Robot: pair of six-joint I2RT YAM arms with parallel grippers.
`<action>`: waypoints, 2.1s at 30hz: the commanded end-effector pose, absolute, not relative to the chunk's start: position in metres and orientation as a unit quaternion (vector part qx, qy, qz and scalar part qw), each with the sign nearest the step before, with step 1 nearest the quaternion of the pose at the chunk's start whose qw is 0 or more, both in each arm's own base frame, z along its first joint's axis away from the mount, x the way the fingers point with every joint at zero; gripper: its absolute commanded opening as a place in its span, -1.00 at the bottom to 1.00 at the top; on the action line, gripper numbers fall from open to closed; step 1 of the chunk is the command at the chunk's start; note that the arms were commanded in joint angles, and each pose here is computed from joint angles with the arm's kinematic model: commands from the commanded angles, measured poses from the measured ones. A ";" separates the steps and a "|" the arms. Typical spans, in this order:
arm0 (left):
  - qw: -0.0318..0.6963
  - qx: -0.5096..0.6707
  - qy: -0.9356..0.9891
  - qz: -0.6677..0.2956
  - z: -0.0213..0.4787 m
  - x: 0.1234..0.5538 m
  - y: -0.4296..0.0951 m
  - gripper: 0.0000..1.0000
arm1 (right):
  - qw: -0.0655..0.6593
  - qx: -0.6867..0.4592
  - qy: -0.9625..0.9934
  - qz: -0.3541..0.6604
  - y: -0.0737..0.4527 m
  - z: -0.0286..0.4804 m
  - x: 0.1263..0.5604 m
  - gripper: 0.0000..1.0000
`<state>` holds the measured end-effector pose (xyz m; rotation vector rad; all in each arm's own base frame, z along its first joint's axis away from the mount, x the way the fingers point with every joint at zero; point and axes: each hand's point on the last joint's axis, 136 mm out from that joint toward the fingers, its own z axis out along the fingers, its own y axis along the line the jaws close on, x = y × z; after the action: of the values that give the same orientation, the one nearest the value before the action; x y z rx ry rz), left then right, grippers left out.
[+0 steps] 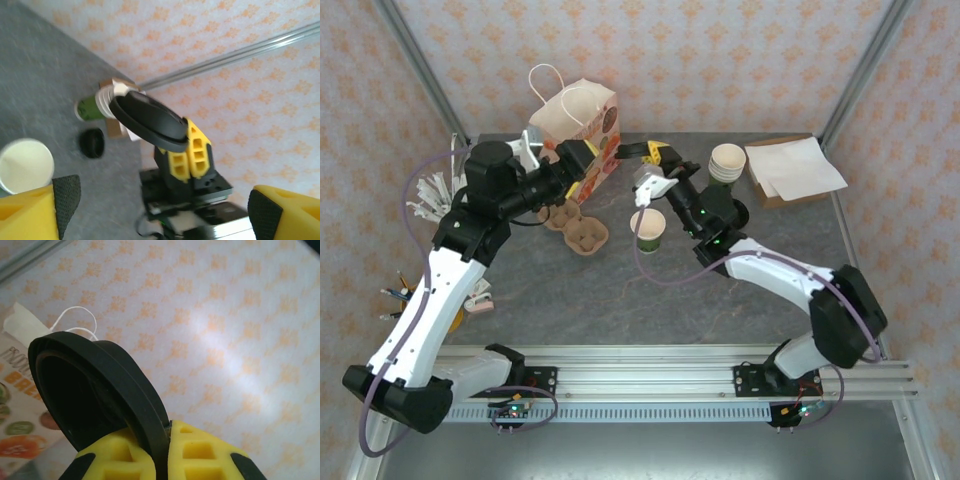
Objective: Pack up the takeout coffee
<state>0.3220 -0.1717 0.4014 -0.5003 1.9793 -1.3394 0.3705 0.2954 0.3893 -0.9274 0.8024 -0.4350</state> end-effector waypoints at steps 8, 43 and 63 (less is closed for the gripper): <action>0.231 -0.237 0.757 -0.563 0.410 0.328 -0.180 0.49 | 0.812 -0.435 0.080 -0.382 0.321 0.441 0.325 -1.00; 0.157 -0.231 0.826 -0.489 0.361 0.338 -0.166 -0.14 | 0.769 -0.483 -0.061 -0.415 0.344 0.422 0.296 -1.00; 0.123 -0.238 0.809 -0.524 0.359 0.331 -0.176 -0.35 | 0.758 -0.486 -0.092 -0.424 0.358 0.419 0.297 -1.00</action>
<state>0.3403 -0.1720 0.3500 -0.7286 2.3710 -1.4710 0.3116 0.3546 0.3925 -1.1431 -0.0652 -0.8335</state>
